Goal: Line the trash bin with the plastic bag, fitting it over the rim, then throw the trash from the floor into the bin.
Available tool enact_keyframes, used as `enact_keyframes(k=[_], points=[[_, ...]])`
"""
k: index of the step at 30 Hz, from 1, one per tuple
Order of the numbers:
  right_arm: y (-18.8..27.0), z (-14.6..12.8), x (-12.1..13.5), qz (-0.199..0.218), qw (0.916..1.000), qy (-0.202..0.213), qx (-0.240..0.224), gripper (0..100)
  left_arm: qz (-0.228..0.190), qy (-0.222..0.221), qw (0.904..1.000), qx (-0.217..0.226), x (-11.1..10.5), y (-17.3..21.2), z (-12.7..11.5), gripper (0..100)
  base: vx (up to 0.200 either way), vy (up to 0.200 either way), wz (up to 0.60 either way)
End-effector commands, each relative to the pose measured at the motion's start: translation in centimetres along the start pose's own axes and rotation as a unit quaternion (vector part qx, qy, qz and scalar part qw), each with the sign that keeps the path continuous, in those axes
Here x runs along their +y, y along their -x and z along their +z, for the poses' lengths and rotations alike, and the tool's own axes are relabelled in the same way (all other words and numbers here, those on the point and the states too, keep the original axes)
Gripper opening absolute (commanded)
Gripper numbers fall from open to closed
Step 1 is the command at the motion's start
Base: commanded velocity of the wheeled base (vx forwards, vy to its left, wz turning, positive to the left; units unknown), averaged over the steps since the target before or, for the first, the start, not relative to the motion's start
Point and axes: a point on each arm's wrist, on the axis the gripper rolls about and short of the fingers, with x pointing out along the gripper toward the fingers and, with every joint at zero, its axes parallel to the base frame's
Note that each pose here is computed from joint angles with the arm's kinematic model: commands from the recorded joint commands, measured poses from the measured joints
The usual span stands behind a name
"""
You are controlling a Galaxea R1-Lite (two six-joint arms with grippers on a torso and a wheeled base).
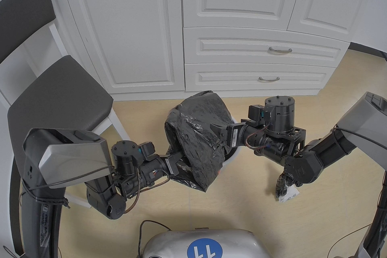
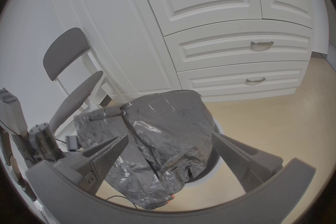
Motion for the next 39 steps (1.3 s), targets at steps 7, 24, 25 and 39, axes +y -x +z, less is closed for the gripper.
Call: enact_keyframes(k=[7,24,25,39], points=[[-1.4,1.8,-5.1,-0.062,0.998,0.001,-0.013,100,-0.057,-0.039,0.9974,-0.022,-5.9,2.5,5.2,0,0.0,0.0,0.0],[-7.4,-0.4,-8.9,-0.067,0.9963,-0.054,0.007,100,-0.044,-0.033,0.9984,0.012,-7.0,1.3,6.2,0,0.0,0.0,0.0],[-7.9,-0.8,-8.8,-0.066,0.9961,-0.059,0.008,100,-0.043,-0.033,0.9984,0.014,-6.9,1.2,6.1,0,0.0,0.0,0.0],[-8.4,-2.5,-9.4,-0.074,0.9905,-0.086,0.078,100,-0.014,0.005,0.9999,0.008,-5.5,-1.6,4.7,0,0.0,0.0,0.0]])
